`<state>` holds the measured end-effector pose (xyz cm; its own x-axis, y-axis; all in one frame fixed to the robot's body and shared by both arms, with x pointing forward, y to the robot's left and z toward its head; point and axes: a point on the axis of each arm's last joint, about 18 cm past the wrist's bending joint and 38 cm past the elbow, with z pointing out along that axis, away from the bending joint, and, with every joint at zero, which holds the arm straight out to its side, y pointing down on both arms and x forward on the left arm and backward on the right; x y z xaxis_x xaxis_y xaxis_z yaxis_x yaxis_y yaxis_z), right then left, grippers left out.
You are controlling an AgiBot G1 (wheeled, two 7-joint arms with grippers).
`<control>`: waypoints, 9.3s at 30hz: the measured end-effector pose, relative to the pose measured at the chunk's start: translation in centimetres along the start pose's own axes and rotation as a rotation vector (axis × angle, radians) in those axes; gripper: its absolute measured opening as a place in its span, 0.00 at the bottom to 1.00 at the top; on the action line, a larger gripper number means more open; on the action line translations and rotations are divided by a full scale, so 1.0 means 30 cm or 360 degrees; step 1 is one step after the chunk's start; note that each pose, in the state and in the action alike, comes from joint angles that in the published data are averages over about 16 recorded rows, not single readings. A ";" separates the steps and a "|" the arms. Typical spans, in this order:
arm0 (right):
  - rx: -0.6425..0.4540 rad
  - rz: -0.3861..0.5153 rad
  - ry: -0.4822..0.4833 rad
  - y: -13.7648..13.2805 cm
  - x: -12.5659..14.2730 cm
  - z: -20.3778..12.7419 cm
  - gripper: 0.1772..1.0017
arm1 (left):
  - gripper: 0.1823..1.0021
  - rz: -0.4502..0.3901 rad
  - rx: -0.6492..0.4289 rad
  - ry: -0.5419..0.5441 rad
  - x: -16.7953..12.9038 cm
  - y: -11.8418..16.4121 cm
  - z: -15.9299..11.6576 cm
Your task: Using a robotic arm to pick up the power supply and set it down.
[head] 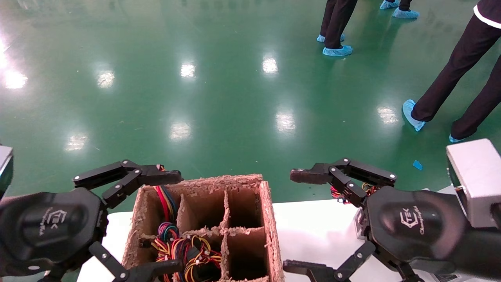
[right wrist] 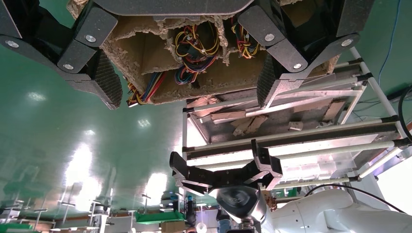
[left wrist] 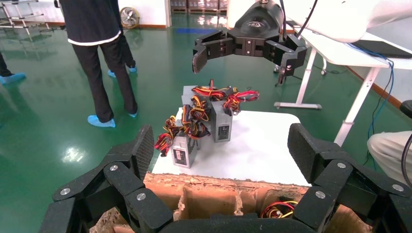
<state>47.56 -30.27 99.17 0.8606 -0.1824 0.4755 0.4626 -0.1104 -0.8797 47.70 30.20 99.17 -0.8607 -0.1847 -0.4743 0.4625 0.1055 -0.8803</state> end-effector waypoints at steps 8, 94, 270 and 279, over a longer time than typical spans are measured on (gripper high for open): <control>0.0000 0.0000 0.0000 0.000 0.000 0.000 1.00 | 1.00 0.0000 0.0000 0.0000 0.000 0.000 0.000; -0.0397 0.0312 -0.0746 0.443 -0.220 0.662 0.79 | 0.01 0.0000 0.0000 0.0000 0.000 0.000 0.000; -0.0249 0.0567 0.1521 0.453 -0.175 -0.644 0.09 | 0.01 0.0000 0.0000 0.0000 0.000 0.000 0.000; -0.0277 0.0549 0.1612 0.454 -0.188 -0.702 0.09 | 0.01 0.0000 0.0000 0.0000 0.000 0.000 0.000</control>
<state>44.52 -51.33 84.75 0.3258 -0.9435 0.0605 0.1238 -0.0209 -0.9921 47.70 30.20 99.17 -0.8607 -0.1847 -0.4744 0.4625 0.1055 -0.8803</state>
